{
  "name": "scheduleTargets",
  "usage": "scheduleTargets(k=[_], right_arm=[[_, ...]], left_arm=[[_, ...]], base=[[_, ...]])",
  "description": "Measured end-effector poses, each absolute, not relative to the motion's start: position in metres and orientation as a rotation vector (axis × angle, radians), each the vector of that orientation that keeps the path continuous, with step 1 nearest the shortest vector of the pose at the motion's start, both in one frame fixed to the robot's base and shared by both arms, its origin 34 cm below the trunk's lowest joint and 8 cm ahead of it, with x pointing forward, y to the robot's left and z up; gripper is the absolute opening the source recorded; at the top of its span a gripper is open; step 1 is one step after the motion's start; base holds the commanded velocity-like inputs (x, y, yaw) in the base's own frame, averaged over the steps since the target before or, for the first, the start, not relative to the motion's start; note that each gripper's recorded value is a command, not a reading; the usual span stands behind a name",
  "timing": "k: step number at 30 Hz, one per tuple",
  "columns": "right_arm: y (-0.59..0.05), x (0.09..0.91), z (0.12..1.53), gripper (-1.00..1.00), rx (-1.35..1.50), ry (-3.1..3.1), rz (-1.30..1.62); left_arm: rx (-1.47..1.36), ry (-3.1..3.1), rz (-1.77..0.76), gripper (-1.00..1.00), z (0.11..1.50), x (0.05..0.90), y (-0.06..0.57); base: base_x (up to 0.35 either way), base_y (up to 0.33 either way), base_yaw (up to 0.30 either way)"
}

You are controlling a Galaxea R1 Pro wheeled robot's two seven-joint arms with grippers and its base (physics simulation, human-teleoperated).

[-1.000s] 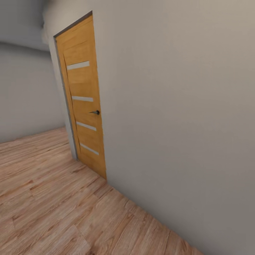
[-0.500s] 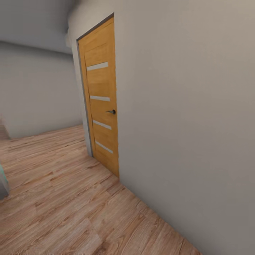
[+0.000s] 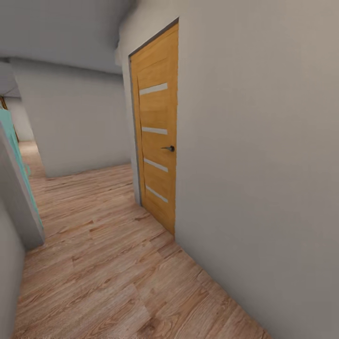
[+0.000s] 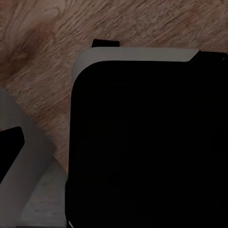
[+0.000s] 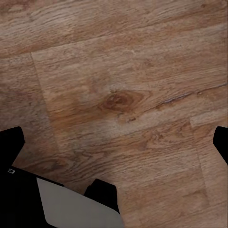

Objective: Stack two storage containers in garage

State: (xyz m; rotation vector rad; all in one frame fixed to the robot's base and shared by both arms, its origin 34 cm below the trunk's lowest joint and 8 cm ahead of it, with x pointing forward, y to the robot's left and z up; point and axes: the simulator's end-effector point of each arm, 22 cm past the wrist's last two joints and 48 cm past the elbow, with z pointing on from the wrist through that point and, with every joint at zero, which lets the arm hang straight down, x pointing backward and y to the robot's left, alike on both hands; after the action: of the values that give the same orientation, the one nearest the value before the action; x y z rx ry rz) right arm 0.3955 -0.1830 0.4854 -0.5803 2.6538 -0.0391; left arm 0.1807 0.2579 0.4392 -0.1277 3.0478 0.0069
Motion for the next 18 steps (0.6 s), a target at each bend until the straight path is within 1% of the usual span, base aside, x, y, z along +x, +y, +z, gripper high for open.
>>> scheduleTargets(k=[18], right_arm=[[-0.1829,0.3954,0.4854,1.00,-0.581,2.654,-0.038]], left_arm=[[-0.130,3.048,0.008,1.00,0.4392,0.1805,0.2578]], base=[[0.006,0.000,0.278]])
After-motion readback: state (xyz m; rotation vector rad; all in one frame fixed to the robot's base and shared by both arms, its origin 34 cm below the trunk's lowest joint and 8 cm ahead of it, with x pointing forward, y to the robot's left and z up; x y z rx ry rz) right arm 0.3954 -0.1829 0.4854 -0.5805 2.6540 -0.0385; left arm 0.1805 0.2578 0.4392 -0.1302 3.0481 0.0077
